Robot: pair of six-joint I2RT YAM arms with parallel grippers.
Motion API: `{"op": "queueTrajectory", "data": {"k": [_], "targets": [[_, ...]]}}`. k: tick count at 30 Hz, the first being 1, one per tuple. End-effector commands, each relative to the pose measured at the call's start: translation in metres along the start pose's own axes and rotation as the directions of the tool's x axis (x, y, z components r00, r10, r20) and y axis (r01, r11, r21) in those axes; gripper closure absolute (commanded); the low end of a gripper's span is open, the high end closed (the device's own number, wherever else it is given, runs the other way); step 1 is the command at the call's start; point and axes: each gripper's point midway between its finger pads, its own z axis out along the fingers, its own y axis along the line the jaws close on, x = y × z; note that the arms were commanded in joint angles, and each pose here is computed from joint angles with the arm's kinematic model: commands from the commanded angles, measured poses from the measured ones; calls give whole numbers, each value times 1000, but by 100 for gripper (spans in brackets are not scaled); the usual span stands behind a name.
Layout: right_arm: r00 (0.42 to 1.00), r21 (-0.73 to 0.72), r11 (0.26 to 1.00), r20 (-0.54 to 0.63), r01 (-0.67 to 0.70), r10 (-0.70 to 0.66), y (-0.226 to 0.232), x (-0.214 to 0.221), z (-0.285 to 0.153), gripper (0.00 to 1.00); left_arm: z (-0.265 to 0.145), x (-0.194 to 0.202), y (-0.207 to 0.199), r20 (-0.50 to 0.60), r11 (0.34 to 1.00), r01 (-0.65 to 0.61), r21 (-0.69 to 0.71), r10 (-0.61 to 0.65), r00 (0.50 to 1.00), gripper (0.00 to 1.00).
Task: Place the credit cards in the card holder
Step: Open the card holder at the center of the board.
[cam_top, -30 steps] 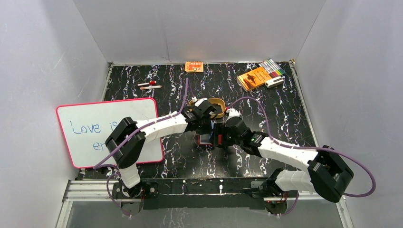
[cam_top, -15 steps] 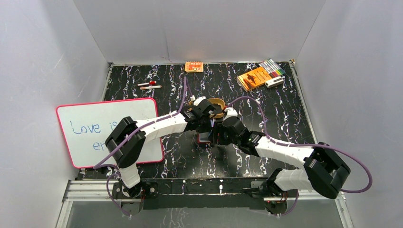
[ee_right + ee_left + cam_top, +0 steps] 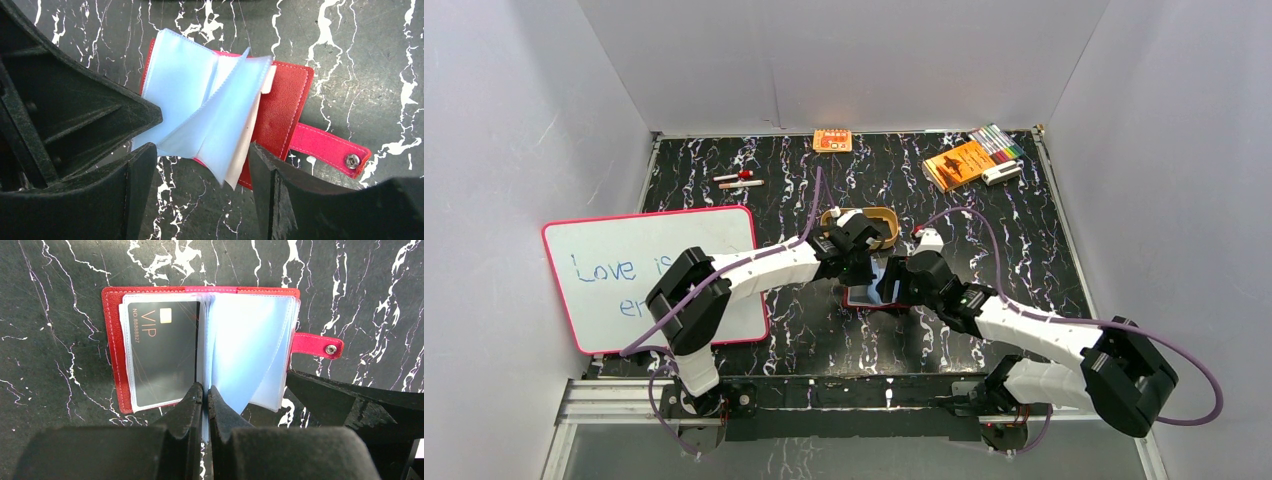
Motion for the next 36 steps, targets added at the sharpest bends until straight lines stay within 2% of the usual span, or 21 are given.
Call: {"op": "queueTrajectory", "data": {"k": [1, 7, 11, 14, 21, 26, 29, 33, 36], "targets": [[999, -22, 1000, 41, -1, 2, 5, -9, -1, 23, -12, 2, -1, -9, 1000, 1, 14, -1, 1000, 100], [1000, -30, 999, 19, -15, 15, 11, -7, 9, 22, -13, 4, -1, -11, 1000, 7, 21, -6, 1000, 100], [999, 5, 999, -19, -46, 46, 5, 1, 18, 27, -13, 5, -1, -15, 1000, 11, 28, -11, 1000, 100], [996, 17, 997, -44, -73, 74, 0, 7, 22, 35, -13, 6, -1, -17, 999, 14, 34, -13, 1000, 100], [993, 27, 995, -62, -98, 99, -10, 13, 22, 70, -14, 7, 3, -13, 999, 10, 30, -10, 1000, 100], [990, 41, 993, -84, -109, 112, -21, 25, 19, 88, -14, 5, 5, -12, 1000, 8, 27, -8, 1000, 100], [988, 32, 992, -94, -123, 126, -25, 30, 18, 86, -17, 1, 1, -1, 998, 4, 56, -4, 1000, 92], [986, 18, 991, -99, -132, 134, -25, 33, 17, 76, -23, -3, -13, 12, 989, -13, 148, 11, 1000, 71], [987, 3, 991, -94, -132, 132, -23, 30, 17, 69, -21, -4, -20, 9, 984, -33, 174, 32, 999, 67]]}}
